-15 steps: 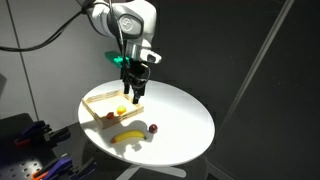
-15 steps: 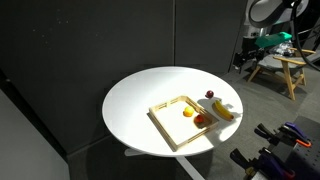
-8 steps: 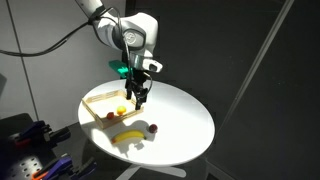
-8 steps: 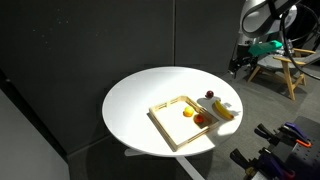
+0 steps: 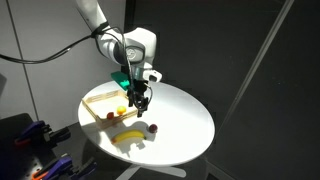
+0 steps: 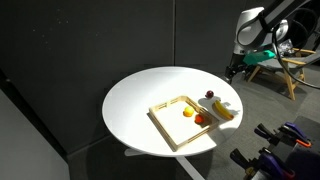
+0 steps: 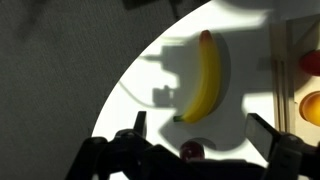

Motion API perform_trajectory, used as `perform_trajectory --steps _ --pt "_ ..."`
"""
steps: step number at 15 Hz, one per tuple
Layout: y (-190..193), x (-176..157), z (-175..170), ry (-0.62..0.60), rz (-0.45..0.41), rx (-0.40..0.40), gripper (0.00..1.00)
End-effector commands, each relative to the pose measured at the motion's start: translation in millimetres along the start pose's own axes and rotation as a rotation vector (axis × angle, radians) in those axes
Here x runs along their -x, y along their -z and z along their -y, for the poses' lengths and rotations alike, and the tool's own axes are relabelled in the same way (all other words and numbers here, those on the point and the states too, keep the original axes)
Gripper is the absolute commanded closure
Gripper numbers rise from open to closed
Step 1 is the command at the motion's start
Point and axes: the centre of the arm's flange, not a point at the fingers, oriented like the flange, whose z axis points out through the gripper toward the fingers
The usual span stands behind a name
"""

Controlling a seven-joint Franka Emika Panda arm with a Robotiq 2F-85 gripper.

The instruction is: Put the banana on the tray

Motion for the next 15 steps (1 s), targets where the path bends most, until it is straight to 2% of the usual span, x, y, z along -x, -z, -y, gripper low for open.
perform_trajectory --steps 1,15 --pt "-4 -1 -1 -0.001 -0.001 0.001 0.00" --pt "-16 -3 -1 0.009 -0.005 -0.006 0.00"
